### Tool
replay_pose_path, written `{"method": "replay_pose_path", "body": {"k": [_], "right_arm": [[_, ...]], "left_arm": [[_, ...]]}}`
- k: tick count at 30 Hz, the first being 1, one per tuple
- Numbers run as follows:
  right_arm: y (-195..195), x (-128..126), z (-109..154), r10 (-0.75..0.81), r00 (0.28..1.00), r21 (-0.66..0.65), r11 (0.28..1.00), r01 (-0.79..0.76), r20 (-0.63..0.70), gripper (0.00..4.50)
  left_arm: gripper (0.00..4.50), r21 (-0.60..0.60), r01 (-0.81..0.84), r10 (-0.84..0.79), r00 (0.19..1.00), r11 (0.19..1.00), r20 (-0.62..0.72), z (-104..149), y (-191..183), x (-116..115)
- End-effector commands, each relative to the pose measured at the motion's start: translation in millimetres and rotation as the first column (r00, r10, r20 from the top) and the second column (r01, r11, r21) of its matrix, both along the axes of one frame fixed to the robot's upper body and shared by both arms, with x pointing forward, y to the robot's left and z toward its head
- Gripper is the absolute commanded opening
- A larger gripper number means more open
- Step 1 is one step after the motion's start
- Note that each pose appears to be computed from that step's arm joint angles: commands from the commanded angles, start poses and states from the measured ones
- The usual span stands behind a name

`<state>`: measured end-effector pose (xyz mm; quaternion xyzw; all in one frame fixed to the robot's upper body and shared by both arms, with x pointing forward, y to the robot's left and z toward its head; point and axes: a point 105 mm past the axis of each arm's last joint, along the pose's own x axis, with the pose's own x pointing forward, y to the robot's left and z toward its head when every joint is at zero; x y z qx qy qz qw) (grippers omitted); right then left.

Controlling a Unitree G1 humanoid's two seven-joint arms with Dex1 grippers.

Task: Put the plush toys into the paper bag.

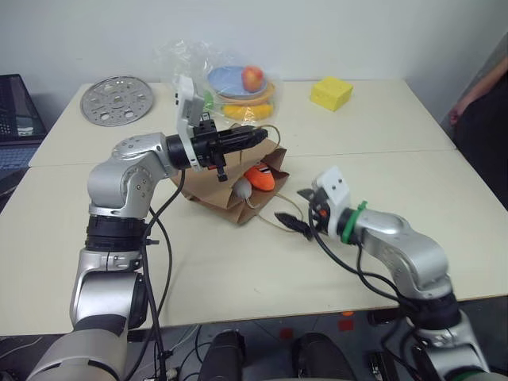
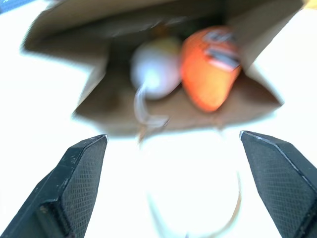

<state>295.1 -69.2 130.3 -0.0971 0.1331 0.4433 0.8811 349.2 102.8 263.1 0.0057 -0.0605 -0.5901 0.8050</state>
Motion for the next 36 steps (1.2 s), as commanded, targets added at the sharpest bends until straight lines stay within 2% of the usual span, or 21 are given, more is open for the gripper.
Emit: {"method": "replay_pose_path", "body": {"k": [1,5,12,15,25,28,33,36], "right_arm": [[8,-10,-11,0.064,0.998,-0.058,0.996,-0.063,0.014,4.47],[4,1,-35,0.031,0.999,-0.170,0.985,-0.027,0.022,4.47],[11,21,-39,-0.015,0.999,-0.135,0.991,0.020,0.036,4.47],[12,27,-41,-0.022,0.999,-0.135,0.991,0.027,0.040,3.62],[9,31,-29,0.035,0.995,-0.156,0.988,-0.020,0.095,0.05],[3,30,-20,0.038,0.993,-0.148,0.989,-0.021,0.115,0.05],[-2,12,59,0.021,0.962,0.076,0.996,-0.044,0.274,0.05],[1,3,77,0.046,0.947,0.086,0.993,-0.077,0.318,0.05]], "left_arm": [[0.00,-0.015,0.001,0.000,0.998,1.000,0.055,11,0,-2],[0.00,-0.015,0.004,-0.003,0.998,1.000,0.059,12,-1,-2],[0.00,-0.017,-0.002,0.004,0.998,1.000,0.062,12,-1,-3],[0.00,-0.018,-0.006,0.008,0.998,1.000,0.062,12,-1,-4],[0.00,-0.027,-0.028,0.030,0.997,0.999,0.068,11,3,-4],[0.00,-0.027,-0.030,0.032,0.997,0.999,0.068,11,3,-4],[0.00,-0.039,-0.046,0.049,0.995,0.998,0.082,14,3,3],[0.00,-0.059,-0.060,0.066,0.993,0.996,0.100,18,2,8]]}}
